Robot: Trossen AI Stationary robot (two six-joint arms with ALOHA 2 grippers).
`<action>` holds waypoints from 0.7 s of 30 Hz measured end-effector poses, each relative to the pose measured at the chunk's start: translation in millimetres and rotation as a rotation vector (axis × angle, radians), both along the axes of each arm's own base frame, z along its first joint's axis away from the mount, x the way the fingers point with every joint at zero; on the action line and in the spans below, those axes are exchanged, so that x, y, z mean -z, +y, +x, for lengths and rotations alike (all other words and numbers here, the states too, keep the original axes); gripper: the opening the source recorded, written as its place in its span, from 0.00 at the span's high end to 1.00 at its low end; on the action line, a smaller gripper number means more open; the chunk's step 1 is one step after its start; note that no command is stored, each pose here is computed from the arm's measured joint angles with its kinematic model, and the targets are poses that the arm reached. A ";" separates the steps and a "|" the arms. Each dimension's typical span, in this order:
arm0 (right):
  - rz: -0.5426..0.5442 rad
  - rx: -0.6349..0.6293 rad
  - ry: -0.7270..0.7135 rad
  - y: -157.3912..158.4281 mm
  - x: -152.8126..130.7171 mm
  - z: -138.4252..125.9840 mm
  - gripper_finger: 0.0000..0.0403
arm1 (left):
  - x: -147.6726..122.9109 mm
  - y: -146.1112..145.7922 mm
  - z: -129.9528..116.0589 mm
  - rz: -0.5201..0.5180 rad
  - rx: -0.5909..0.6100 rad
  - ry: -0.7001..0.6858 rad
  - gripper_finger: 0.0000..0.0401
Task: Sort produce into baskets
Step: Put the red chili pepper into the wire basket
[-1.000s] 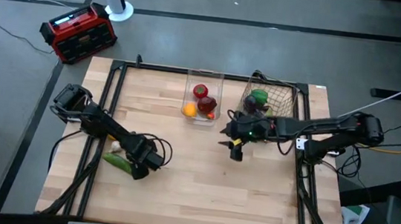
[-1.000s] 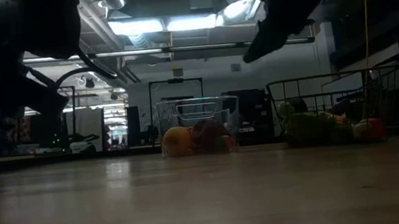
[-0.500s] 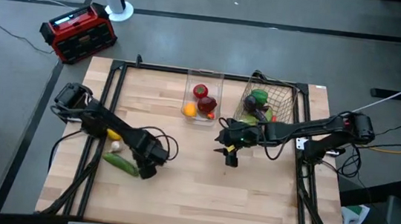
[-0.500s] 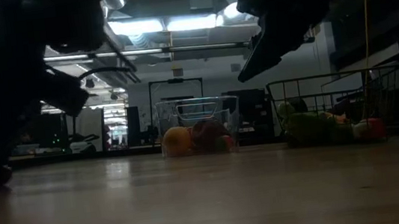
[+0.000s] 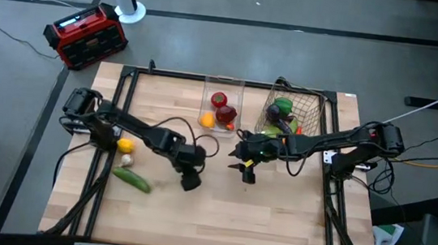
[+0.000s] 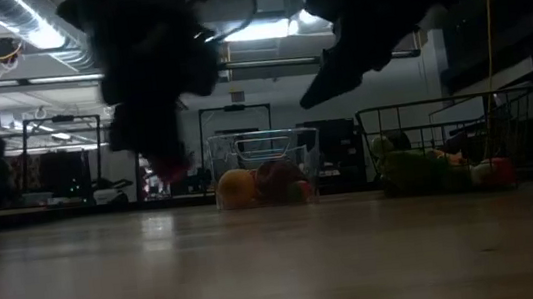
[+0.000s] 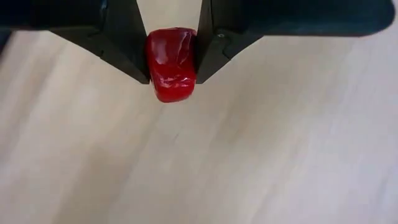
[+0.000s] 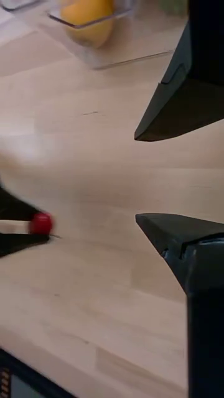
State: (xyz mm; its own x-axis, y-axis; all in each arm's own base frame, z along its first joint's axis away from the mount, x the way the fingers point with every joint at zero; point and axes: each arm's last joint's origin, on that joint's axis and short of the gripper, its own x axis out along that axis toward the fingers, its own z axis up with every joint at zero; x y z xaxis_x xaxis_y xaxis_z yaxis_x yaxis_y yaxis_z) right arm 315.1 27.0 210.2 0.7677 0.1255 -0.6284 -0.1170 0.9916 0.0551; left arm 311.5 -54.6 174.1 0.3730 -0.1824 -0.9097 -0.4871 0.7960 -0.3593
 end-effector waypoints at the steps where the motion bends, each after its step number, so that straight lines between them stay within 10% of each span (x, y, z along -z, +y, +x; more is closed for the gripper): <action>1: -0.002 -0.003 -0.011 0.3 -0.8 0.6 0.51 | -2.3 2.1 4.7 -0.005 -0.002 -0.047 0.72; 21: -0.434 0.040 -0.172 65.3 -11.1 -7.5 0.51 | -34.4 33.2 44.9 -0.058 -0.022 -0.556 0.71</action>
State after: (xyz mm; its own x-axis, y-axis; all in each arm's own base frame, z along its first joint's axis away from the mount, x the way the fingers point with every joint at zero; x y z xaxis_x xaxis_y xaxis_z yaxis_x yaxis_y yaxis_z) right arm 307.6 92.3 221.3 0.8640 -0.1523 -0.4799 -0.0497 0.9227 -0.3822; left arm 356.4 -21.4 208.6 0.7980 -0.2132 -0.5637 -0.2280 0.7591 -0.6098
